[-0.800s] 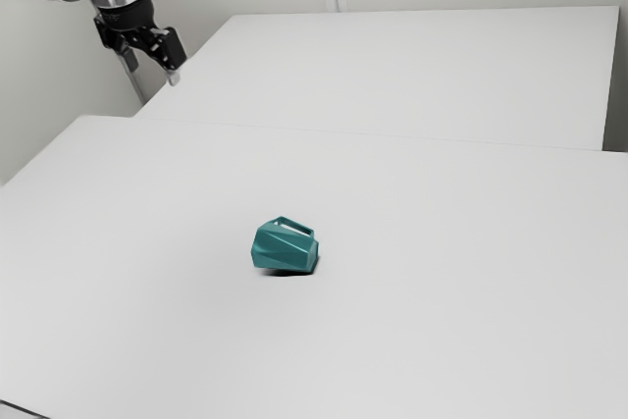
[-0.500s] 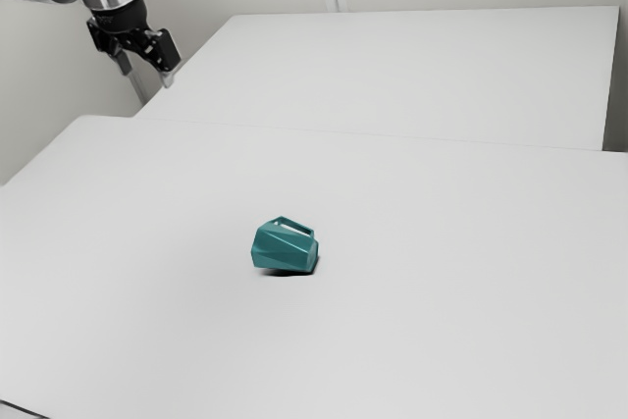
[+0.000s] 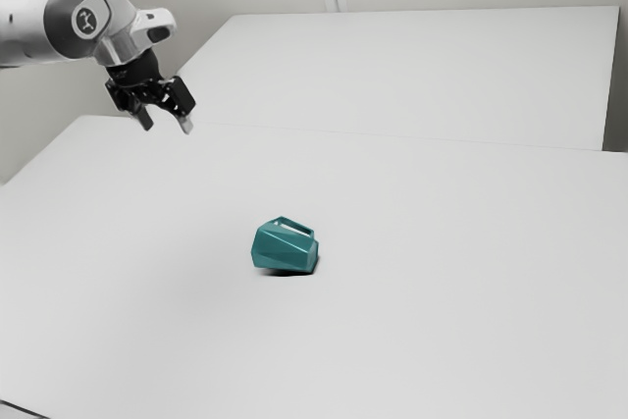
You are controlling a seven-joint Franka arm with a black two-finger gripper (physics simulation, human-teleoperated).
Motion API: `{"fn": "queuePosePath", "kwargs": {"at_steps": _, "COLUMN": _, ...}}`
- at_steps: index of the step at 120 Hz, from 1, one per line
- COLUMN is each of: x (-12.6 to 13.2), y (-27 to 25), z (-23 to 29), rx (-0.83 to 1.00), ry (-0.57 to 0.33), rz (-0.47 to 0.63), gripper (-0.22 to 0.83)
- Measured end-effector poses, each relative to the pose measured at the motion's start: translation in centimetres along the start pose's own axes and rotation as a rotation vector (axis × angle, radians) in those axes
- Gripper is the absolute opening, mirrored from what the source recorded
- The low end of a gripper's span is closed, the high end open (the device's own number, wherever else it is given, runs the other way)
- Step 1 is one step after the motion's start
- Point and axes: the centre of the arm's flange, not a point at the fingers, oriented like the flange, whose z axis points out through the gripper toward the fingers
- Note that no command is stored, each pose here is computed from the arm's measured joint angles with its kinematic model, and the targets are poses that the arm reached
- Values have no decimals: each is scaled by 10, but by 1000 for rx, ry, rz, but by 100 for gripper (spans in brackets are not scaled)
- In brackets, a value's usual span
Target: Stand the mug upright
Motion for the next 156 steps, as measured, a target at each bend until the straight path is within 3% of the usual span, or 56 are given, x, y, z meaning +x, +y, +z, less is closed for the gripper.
{"fn": "queuePosePath", "kwargs": {"at_steps": 58, "x": -37, "y": -15, "z": 77, "rx": -251, "ry": -49, "rz": -124, "gripper": 59}}
{"fn": "queuePosePath", "kwargs": {"at_steps": 77, "x": -37, "y": -17, "z": 92, "rx": -317, "ry": -46, "rz": -127, "gripper": 60}}
{"fn": "queuePosePath", "kwargs": {"at_steps": 93, "x": -33, "y": -20, "z": 109, "rx": -389, "ry": -29, "rz": -125, "gripper": 59}}
{"fn": "queuePosePath", "kwargs": {"at_steps": 156, "x": -58, "y": -44, "z": 191, "rx": -744, "ry": 55, "rz": -118, "gripper": 59}}
